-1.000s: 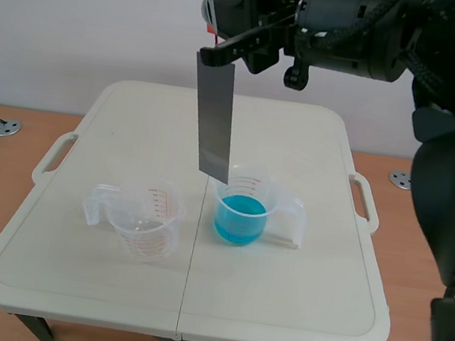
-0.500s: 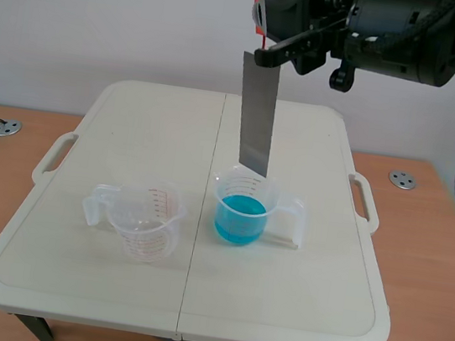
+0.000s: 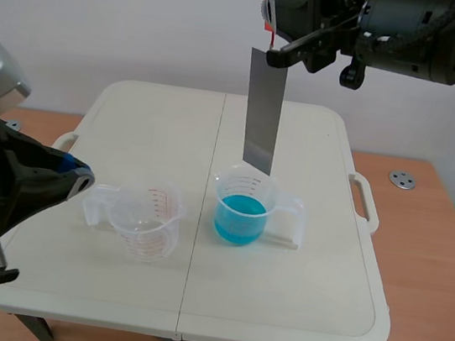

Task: Hold the metal plate by the orange handle, dip it into the blue solution, take it out and point at it, then put the plate back in the beaker on the left.
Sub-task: 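Point at the plate with the left hand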

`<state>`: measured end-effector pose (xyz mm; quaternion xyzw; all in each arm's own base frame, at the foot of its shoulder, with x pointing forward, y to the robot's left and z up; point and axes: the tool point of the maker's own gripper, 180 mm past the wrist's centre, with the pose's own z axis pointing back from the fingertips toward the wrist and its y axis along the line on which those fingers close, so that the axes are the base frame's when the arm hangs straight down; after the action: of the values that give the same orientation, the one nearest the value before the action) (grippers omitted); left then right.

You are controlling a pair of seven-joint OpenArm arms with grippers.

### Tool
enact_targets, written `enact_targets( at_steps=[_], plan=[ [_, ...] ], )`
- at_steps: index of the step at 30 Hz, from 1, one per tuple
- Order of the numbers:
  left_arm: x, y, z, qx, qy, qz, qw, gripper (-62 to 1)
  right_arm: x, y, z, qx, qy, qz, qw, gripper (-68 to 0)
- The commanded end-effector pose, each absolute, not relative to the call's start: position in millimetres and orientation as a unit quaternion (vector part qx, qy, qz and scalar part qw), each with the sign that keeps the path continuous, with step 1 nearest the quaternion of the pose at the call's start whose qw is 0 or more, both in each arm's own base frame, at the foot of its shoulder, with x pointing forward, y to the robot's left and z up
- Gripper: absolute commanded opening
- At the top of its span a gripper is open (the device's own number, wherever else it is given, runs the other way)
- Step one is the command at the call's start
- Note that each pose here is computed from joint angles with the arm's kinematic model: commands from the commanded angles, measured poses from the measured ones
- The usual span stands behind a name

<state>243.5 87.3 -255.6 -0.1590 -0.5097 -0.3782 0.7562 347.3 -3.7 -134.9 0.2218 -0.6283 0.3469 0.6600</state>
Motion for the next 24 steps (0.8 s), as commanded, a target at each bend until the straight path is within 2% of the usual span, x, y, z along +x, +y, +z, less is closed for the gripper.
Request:
enact_targets(
  at_steps=[1,24],
  plan=[
    [251.8,83.5,-250.8,-0.161,-0.522,-0.378,0.748,-59.0,345.5,-0.3,-120.1,0.225,-0.644,0.354,0.64,-66.2],
    [323.3,8.4,-290.7,-0.133,-0.526,-0.45,0.709,-59.0,345.5,-0.2,-120.1,0.225,-0.644,0.354,0.64,-66.2]
  ],
)
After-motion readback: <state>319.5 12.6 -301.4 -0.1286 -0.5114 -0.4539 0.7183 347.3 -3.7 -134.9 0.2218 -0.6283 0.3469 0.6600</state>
